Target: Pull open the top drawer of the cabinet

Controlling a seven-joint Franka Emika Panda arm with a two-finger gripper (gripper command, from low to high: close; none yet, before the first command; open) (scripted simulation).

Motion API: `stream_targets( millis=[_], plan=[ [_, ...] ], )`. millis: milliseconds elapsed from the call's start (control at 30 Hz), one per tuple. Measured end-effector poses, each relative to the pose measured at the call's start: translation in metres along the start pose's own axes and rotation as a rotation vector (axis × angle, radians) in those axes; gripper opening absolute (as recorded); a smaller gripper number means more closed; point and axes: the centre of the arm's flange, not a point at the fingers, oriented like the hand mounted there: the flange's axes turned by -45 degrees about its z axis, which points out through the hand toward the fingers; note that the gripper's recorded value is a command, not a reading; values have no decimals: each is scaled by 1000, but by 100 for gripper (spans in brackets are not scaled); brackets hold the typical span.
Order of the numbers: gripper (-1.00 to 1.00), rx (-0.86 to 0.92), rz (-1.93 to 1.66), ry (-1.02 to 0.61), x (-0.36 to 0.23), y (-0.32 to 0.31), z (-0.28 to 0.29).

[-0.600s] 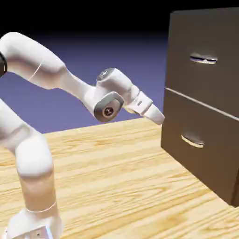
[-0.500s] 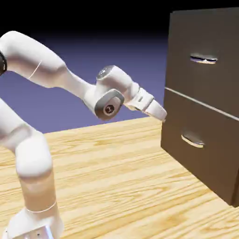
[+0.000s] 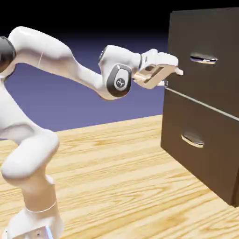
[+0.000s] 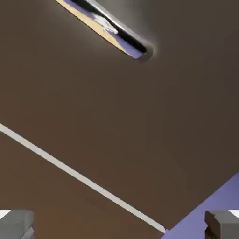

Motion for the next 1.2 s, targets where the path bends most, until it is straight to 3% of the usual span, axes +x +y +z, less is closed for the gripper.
stream_targets(
  millis=[433,867,1167,1200],
  plan=[
    [0,-129,-431,152,60,-13,39],
    [0,-186,-783,298,84,-37,98],
    [0,-189,-800,306,100,-36,143],
    [-100,-188,-799,306,101,-35,148]
  ],
)
